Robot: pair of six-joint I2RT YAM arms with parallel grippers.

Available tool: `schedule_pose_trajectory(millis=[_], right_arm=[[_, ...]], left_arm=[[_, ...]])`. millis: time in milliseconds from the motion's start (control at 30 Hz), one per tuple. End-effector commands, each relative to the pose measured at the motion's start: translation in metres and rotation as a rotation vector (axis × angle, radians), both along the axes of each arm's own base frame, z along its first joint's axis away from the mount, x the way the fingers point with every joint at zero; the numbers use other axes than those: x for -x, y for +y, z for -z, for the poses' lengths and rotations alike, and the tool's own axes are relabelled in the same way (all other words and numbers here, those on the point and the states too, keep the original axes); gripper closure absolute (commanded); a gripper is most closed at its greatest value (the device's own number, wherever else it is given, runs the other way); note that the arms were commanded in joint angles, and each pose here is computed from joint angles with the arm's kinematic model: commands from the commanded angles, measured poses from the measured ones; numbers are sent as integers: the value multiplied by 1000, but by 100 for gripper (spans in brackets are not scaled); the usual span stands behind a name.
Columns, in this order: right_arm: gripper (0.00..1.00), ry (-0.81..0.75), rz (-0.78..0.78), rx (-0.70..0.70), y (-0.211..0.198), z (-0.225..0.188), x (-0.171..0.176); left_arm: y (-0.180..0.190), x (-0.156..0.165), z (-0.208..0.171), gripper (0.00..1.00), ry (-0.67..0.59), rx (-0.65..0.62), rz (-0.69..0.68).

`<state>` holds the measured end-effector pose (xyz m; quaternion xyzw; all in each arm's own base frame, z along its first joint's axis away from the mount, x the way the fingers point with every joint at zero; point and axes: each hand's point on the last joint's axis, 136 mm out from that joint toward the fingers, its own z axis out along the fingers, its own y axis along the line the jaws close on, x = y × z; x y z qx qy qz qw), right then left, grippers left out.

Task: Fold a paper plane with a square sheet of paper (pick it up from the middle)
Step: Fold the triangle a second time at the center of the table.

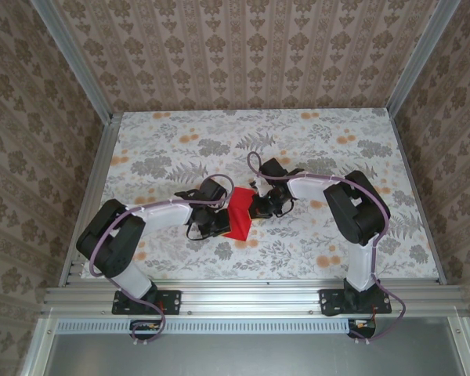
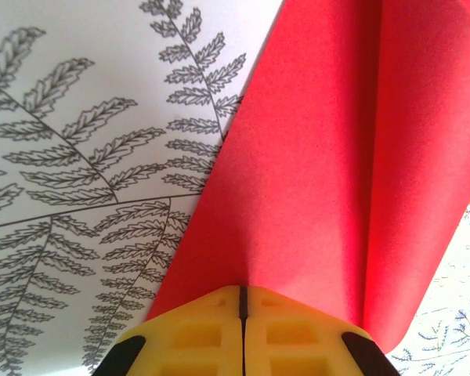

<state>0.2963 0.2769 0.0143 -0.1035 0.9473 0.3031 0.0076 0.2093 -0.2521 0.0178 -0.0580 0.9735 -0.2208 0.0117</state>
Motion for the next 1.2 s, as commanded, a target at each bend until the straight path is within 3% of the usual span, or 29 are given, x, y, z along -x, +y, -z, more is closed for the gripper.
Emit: schedule_pose_trajectory(millis=[0, 1167], right_arm=[[98, -6, -2, 55, -6, 5, -1], [96, -78, 31, 94, -14, -1, -11]], left_arm=[[5, 5, 6, 92, 20, -52, 24], [2, 5, 6, 93, 17, -52, 33]])
